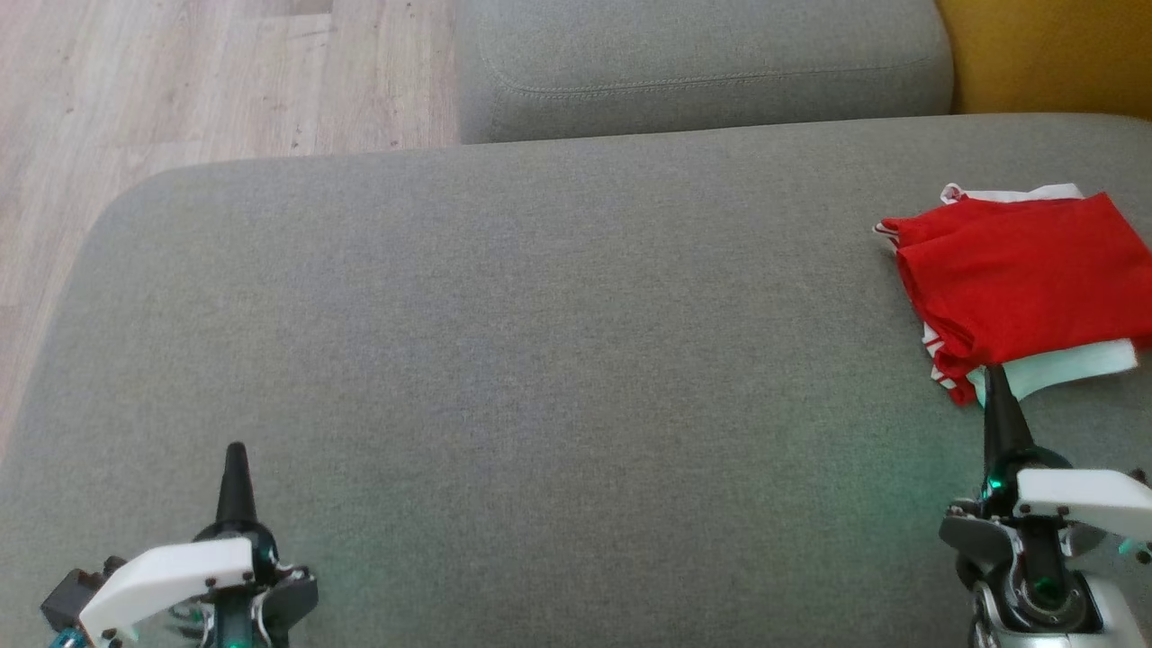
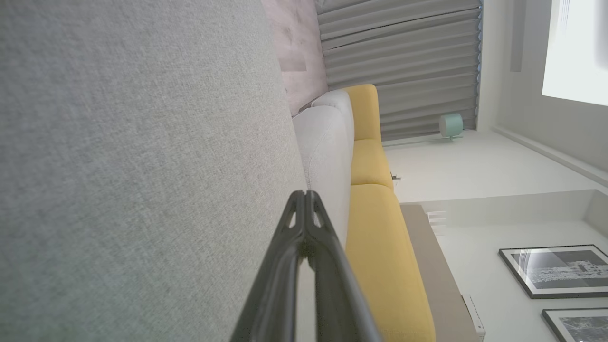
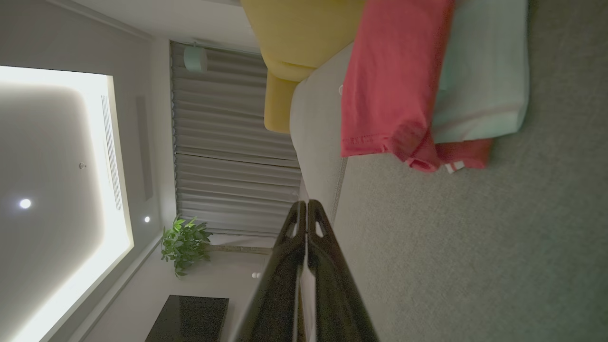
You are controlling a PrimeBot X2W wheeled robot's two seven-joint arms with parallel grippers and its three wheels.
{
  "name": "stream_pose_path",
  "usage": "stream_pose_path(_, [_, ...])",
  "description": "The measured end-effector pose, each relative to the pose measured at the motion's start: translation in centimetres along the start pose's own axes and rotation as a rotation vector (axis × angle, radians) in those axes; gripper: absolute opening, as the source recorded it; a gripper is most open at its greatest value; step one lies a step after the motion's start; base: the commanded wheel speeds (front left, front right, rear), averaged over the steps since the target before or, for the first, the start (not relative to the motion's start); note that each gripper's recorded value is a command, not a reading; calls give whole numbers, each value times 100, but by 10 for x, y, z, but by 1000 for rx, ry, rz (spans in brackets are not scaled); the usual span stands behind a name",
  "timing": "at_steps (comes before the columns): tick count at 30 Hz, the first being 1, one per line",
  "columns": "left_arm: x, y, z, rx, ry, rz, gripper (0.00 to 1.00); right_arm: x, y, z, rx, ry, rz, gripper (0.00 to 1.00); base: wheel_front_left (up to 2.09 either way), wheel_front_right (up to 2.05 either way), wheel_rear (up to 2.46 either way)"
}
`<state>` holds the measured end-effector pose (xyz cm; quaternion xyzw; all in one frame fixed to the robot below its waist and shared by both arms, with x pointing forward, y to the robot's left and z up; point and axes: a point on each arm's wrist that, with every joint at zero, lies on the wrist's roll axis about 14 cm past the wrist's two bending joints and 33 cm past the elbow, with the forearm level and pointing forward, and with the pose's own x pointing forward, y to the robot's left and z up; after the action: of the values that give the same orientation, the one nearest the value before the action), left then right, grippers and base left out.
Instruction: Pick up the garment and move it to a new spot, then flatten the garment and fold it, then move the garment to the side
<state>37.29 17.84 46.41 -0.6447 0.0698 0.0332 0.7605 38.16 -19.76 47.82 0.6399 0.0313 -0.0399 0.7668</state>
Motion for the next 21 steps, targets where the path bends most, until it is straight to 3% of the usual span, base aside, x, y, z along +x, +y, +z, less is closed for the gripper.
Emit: stream_pose_path(21, [-1,-8,11,-163,-13,-46,0,-1,6,7,191,-5,29,0,0,0,0])
